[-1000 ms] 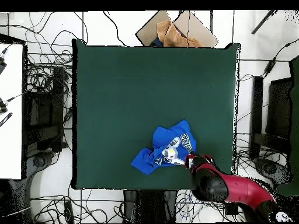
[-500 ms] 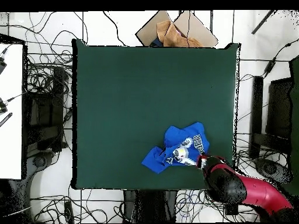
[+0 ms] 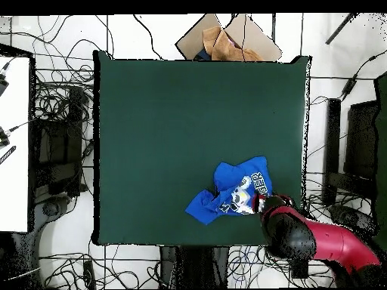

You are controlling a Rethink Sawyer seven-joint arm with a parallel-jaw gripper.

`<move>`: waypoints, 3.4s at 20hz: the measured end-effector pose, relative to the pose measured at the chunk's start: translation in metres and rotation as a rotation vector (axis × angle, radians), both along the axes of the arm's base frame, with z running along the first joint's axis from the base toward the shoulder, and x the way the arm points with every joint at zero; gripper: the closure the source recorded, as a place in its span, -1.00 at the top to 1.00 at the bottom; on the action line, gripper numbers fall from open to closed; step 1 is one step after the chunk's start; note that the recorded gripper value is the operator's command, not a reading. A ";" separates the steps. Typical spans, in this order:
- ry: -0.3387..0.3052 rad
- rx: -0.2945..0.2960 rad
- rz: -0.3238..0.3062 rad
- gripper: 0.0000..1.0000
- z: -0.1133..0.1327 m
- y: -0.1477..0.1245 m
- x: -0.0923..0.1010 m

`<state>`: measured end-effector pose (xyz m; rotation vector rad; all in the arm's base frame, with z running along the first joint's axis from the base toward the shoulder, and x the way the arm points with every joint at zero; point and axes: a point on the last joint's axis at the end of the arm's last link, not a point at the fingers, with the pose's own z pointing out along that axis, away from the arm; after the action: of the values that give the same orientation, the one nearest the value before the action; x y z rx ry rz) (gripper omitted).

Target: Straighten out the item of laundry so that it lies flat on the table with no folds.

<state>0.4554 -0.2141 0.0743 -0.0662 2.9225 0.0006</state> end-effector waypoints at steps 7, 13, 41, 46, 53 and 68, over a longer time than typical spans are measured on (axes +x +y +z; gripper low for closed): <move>-0.015 -0.013 0.067 1.00 0.046 0.082 0.044; -0.018 -0.005 0.156 1.00 0.045 0.154 0.052; 0.023 -0.124 -0.170 1.00 -0.013 0.130 -0.035; 0.045 -0.106 -0.211 1.00 -0.023 0.133 -0.043; -0.015 -0.088 -0.279 1.00 -0.055 0.120 -0.060; -0.117 0.004 -0.344 -1.00 -0.069 0.134 -0.065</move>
<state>0.3901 -0.0800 0.0048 0.4217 2.7782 -0.0501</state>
